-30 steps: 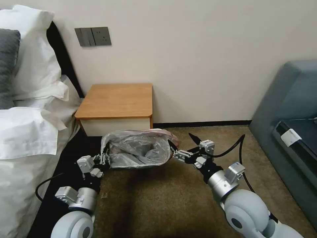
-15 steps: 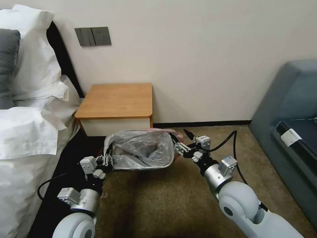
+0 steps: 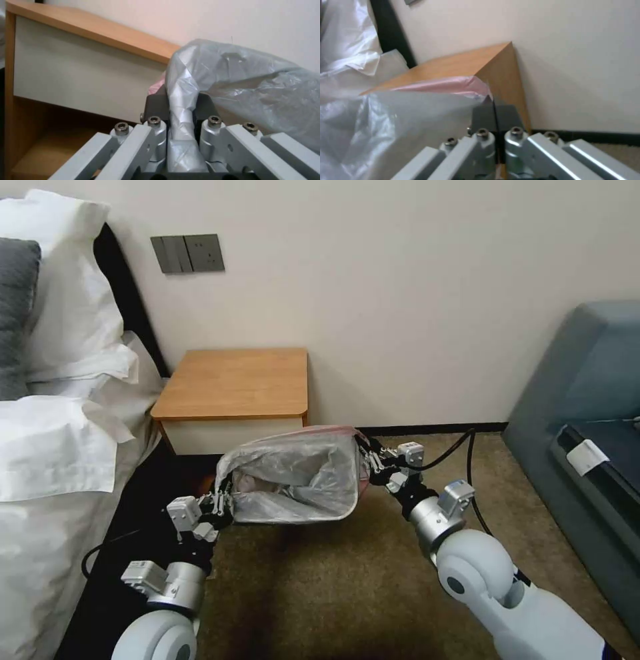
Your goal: Pick up the garbage bag from the table and place it over the trash can.
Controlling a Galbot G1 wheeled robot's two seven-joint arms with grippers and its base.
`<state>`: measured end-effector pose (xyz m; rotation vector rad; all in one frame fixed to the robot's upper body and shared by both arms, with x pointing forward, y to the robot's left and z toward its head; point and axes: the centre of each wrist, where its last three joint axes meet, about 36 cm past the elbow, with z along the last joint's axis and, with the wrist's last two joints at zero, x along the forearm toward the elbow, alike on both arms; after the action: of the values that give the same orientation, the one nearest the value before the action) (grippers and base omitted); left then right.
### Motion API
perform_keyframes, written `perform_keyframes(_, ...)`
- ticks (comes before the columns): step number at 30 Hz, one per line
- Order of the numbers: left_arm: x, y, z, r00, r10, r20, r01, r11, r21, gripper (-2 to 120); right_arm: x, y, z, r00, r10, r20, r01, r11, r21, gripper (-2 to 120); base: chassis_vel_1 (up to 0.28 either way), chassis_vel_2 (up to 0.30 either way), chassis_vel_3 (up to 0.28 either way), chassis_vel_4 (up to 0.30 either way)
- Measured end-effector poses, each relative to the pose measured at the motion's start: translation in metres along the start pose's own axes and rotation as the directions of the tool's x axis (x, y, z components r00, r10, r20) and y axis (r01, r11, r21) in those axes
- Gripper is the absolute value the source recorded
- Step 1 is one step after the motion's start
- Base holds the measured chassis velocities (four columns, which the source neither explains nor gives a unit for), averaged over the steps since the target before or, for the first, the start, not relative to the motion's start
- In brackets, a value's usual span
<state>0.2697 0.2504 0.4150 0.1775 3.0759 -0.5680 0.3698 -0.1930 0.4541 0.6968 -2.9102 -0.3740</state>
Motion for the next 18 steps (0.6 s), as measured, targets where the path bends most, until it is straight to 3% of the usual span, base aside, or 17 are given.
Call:
perform_keyframes(5,0.001,0.0,-0.002,1.0,0.008,0.008,-0.008,1.0,0.008,9,-0.003,-0.003,-0.003,0.999,-0.004,-0.037,0.001,0.996,-0.091,0,0.0,0.0,0.0,0.0)
perform_keyframes(18,0.006,0.0,-0.002,0.999,0.043,0.0,-0.043,0.999,0.022,9,-0.022,-0.014,0.003,0.996,-0.018,-0.09,0.01,0.996,-0.093,0,0.0,0.0,0.0,0.0)
